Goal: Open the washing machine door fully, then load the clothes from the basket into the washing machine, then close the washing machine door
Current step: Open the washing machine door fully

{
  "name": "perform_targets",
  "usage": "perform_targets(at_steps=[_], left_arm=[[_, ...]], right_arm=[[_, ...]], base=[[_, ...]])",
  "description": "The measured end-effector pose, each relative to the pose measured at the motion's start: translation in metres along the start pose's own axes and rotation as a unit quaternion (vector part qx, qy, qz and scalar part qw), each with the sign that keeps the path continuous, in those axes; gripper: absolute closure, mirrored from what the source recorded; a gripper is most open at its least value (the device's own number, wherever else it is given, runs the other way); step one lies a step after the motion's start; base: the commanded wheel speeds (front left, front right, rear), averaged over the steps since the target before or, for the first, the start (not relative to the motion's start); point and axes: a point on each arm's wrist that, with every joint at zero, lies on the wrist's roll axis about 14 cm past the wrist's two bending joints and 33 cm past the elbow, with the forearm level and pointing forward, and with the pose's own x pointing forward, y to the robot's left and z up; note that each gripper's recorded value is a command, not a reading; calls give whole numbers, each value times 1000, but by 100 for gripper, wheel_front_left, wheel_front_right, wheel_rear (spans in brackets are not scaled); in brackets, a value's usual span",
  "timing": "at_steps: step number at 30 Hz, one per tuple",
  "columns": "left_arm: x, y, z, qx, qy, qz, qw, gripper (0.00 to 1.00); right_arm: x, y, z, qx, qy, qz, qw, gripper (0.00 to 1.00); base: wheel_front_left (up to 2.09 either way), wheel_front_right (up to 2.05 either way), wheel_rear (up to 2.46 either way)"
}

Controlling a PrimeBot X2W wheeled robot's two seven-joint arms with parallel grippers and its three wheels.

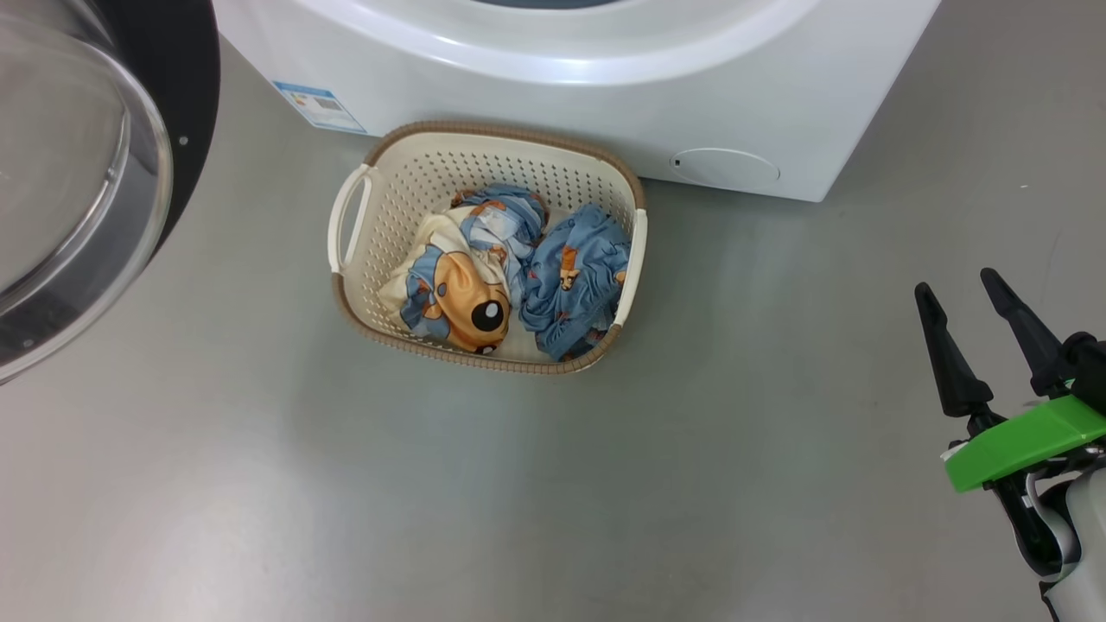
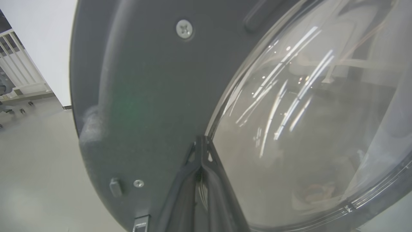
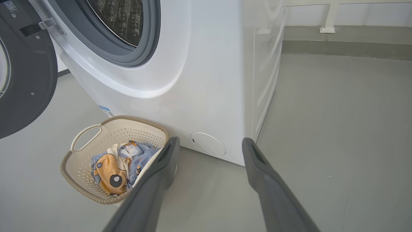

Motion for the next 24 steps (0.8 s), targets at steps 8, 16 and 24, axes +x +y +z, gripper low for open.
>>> perform_targets(at_steps=[8, 16, 24], left_arm=[[-7, 3, 8, -26, -11, -3, 1000, 100], [-38, 4, -2, -48, -11, -30, 998, 100], [-79, 9, -20, -84, -2, -46, 995, 100]], right_arm=[[-3, 6, 15, -2, -14, 1, 1000, 0], [-15, 18, 26, -3, -19, 6, 1000, 0], [-32, 28, 42, -11, -30, 10, 999, 0]], base=[[0, 0, 0], [0, 0, 0], [0, 0, 0]])
